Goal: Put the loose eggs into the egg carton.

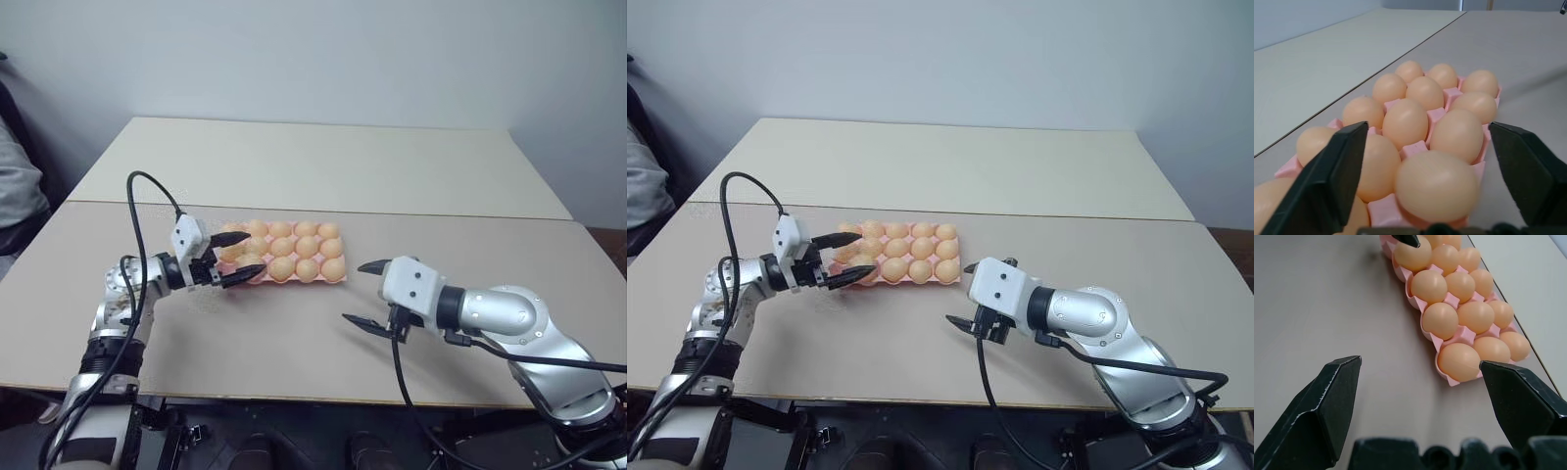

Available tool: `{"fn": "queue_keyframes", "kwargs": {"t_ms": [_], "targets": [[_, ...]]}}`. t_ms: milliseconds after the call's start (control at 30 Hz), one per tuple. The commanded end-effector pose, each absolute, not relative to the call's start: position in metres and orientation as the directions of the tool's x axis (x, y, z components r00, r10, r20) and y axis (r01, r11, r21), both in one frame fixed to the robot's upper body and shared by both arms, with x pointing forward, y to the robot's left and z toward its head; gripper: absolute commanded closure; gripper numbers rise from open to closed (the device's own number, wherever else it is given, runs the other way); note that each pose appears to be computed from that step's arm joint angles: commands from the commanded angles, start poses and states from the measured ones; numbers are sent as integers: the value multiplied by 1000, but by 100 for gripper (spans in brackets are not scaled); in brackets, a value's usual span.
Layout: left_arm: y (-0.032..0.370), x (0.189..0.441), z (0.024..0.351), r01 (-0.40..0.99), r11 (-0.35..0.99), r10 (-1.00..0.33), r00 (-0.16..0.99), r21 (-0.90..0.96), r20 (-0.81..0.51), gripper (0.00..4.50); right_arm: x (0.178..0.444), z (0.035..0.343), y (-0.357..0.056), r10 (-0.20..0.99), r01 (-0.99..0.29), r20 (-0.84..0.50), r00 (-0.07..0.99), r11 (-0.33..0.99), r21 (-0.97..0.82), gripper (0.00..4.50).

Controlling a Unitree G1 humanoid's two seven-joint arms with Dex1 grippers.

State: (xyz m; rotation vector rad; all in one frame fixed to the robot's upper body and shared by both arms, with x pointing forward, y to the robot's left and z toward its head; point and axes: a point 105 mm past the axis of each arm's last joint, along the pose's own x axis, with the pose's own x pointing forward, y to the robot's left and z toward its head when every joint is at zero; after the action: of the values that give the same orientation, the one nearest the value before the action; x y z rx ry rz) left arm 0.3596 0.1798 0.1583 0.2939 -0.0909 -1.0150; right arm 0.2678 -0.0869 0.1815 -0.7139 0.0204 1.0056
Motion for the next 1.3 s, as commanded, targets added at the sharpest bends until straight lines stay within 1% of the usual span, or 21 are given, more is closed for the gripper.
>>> {"fn": "queue_keyframes", "kwargs": {"t_ms": [33,133,200,367,500,667,800,867,1033,1167,1300], "targets": [[178,361,175,809,483,-855,518,335,-19,1,265,190,-84,771,-755,-300,561,329,-567,0],[180,359,187,798,501,-854,518,334,46,1,265,190,-85,770,-754,-300,564,331,-568,0],[184,355,192,796,504,-855,516,337,60,1,265,190,-85,768,-753,-300,565,332,-568,0],[206,334,187,781,510,-838,545,361,5,1,264,197,-91,768,-749,-294,569,337,-570,0],[231,316,184,737,567,-785,619,367,-29,1,259,208,-93,797,-762,-264,544,338,-552,0],[272,294,179,640,682,-667,743,354,-57,1,250,226,-92,857,-797,-208,472,314,-517,0],[299,278,173,564,743,-574,814,361,-91,1,248,229,-93,874,-814,-209,438,286,-506,0],[306,272,171,533,770,-540,837,352,-86,1,249,228,-94,878,-819,-216,427,274,-505,0],[312,271,166,477,810,-483,872,342,-72,1,252,224,-92,877,-821,-234,419,256,-510,0],[325,289,164,350,878,-357,933,326,-39,1,253,222,-91,874,-820,-244,419,249,-515,0],[326,310,164,302,896,-319,948,324,-1,1,256,219,-91,863,-813,-255,437,258,-521,0]]}}
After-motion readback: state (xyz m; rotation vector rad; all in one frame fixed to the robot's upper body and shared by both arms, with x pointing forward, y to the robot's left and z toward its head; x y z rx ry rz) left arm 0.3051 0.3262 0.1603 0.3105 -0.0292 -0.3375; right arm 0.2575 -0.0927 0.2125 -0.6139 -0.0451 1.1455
